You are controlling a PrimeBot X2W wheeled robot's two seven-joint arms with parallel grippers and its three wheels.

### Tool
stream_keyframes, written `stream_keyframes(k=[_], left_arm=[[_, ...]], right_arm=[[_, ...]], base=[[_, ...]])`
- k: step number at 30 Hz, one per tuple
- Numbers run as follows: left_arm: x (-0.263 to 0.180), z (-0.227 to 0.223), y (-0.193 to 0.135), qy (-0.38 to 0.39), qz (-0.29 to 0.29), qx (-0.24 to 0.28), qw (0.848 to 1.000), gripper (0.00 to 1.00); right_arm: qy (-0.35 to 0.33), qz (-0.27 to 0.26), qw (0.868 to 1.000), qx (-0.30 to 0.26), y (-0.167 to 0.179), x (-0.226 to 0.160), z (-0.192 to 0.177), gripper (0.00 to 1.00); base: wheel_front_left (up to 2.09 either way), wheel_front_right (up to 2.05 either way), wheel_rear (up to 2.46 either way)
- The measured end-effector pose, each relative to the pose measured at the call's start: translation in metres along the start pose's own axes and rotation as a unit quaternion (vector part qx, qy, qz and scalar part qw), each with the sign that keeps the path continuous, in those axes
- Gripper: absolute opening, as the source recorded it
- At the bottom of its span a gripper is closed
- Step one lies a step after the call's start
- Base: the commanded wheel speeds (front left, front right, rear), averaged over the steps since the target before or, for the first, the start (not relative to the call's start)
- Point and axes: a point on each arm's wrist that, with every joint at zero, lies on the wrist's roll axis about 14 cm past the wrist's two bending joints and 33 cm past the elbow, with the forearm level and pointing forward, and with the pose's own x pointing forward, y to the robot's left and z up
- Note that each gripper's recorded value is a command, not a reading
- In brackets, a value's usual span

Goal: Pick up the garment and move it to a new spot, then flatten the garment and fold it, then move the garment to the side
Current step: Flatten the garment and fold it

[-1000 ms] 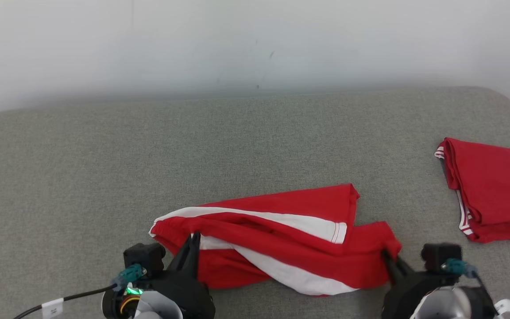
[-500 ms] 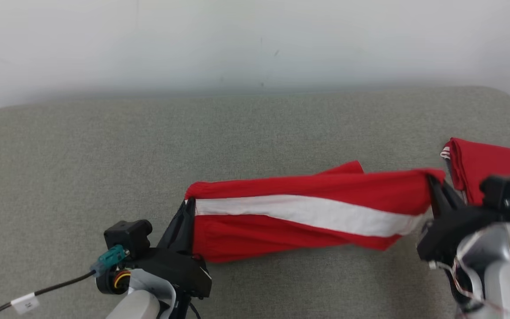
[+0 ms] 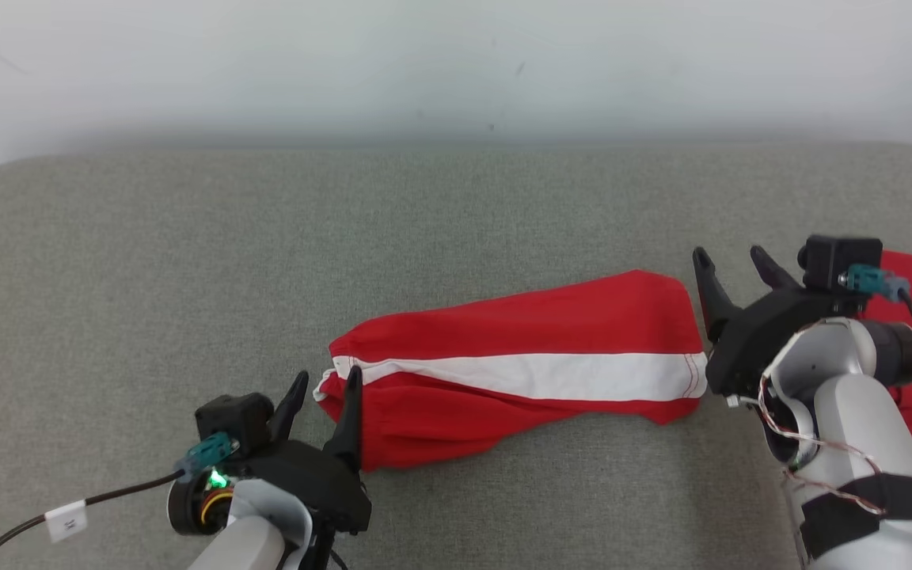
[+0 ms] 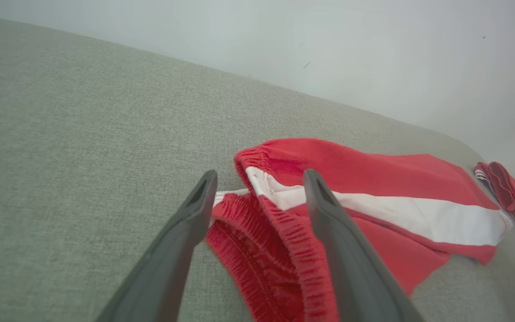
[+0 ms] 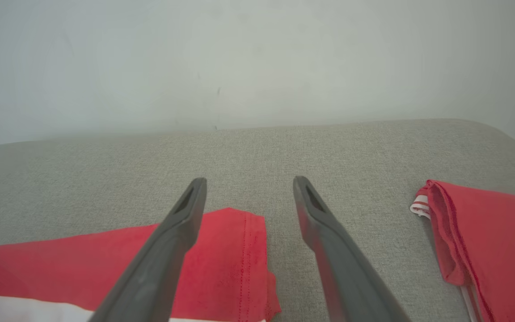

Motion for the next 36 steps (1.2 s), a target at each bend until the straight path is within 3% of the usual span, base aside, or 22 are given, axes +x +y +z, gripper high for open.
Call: stream_keyframes(k=[14,19,25,26,30,35,36], left_arm=[[-0.011,-0.014,0.009,0.091,0.004,-0.042,0.995,1.00],[0.003,0.001,0.008,0.109,0.007,-0.030,0.994,1.00],[0.008,-0.008,0.010,0.164,0.018,-0.019,0.986,1.00],[0.012,-0.006,0.009,0.168,0.018,-0.021,0.985,0.96],[0.012,-0.012,0.010,0.190,0.025,-0.024,0.981,0.54],[0.011,-0.015,0.008,0.207,0.021,-0.024,0.978,0.44],[0.010,-0.017,0.007,0.211,0.020,-0.025,0.977,0.36]], right_arm=[[-0.010,-0.008,1.000,-0.020,-0.010,-0.057,-0.009,1.00],[-0.015,-0.007,0.999,-0.041,-0.006,-0.068,-0.010,1.00],[0.000,-0.010,1.000,-0.024,-0.004,-0.075,-0.023,1.00],[0.000,-0.012,1.000,-0.023,-0.005,-0.077,-0.024,1.00],[0.005,-0.015,1.000,-0.019,-0.007,-0.079,-0.028,1.00],[0.006,-0.018,1.000,-0.015,-0.008,-0.079,-0.028,1.00],[0.006,-0.018,1.000,-0.014,-0.008,-0.079,-0.028,1.00]], base=[[0.00,0.00,0.00],[0.00,0.00,0.00],[0.00,0.00,0.00],[0.00,0.00,0.00],[0.00,0.00,0.00],[0.00,0.00,0.00],[0.00,0.00,0.00]])
